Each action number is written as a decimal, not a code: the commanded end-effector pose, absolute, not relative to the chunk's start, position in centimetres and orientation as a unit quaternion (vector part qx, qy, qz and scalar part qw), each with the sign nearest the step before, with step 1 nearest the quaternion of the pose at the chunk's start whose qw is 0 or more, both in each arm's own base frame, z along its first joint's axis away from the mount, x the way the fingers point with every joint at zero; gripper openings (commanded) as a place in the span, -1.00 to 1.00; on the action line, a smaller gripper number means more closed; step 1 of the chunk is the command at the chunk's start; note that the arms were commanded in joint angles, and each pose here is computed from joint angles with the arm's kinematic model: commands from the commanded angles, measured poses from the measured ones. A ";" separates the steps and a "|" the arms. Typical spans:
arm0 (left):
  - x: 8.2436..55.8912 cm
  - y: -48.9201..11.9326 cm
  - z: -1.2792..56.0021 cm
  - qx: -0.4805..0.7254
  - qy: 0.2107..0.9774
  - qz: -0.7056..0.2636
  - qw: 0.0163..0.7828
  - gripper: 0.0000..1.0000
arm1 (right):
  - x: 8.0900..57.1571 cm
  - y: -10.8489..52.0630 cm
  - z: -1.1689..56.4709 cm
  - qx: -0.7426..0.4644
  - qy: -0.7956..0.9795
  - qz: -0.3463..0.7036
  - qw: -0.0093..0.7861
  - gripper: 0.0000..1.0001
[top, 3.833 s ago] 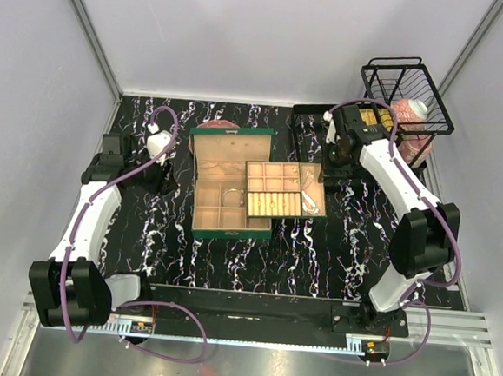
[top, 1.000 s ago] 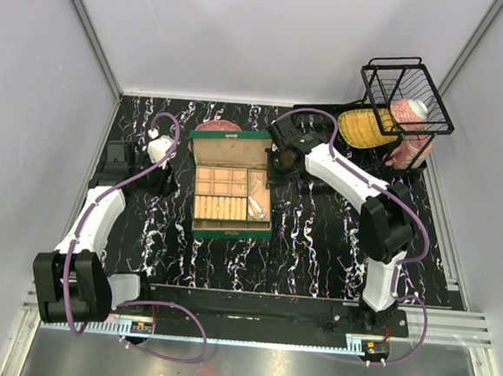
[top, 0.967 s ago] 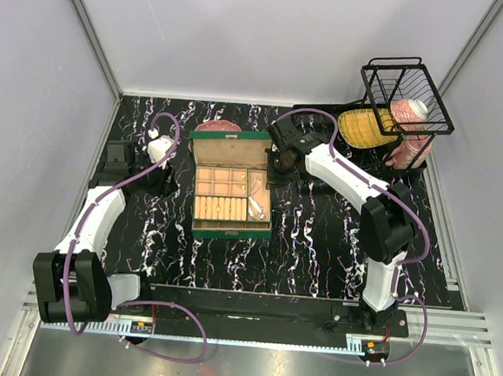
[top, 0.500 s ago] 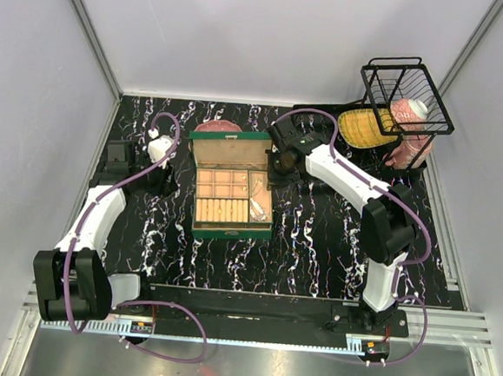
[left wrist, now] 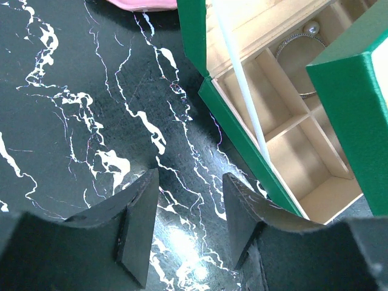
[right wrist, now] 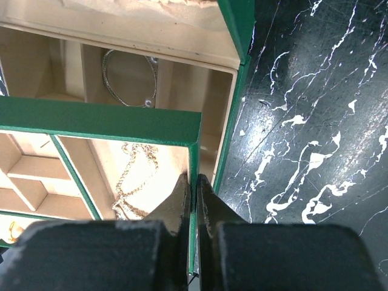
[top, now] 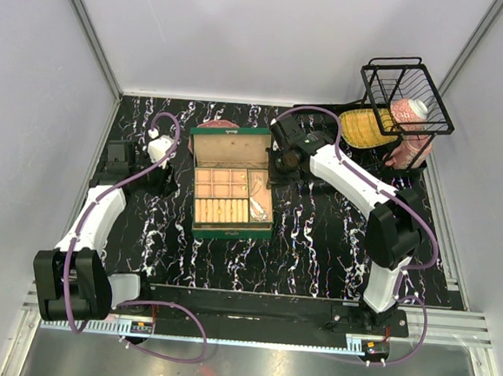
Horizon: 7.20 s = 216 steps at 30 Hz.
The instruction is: Organize the mixed jewelry
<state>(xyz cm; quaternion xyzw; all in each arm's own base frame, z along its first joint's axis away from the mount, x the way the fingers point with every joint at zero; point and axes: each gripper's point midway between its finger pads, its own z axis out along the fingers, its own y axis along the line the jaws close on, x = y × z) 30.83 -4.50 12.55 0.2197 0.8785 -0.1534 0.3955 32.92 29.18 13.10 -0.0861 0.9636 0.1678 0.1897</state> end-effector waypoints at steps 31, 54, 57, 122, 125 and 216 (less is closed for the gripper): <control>32.3 -4.4 12.0 0.237 0.865 -0.150 0.415 -0.02 | 33.9 28.9 10.7 -0.079 0.971 0.141 0.176 -1.00; 31.2 -6.2 7.2 0.267 0.880 -0.168 0.355 -0.04 | 34.7 30.1 10.3 -0.080 0.973 0.144 0.162 -1.00; 30.9 -6.9 6.1 0.275 0.883 -0.169 0.341 -0.05 | 34.8 30.0 10.6 -0.081 0.972 0.143 0.166 -1.00; 28.6 -12.6 6.7 0.326 0.852 -0.226 0.341 -0.05 | 36.4 30.1 11.8 -0.141 0.962 0.100 0.210 -1.00; 28.7 -12.6 7.0 0.327 0.850 -0.224 0.347 -0.04 | 36.5 30.2 11.2 -0.158 0.962 0.098 0.201 -1.00; 30.2 -9.1 12.3 0.303 0.837 -0.157 0.429 -0.01 | 33.9 29.2 13.6 -0.237 0.941 0.096 0.222 -0.09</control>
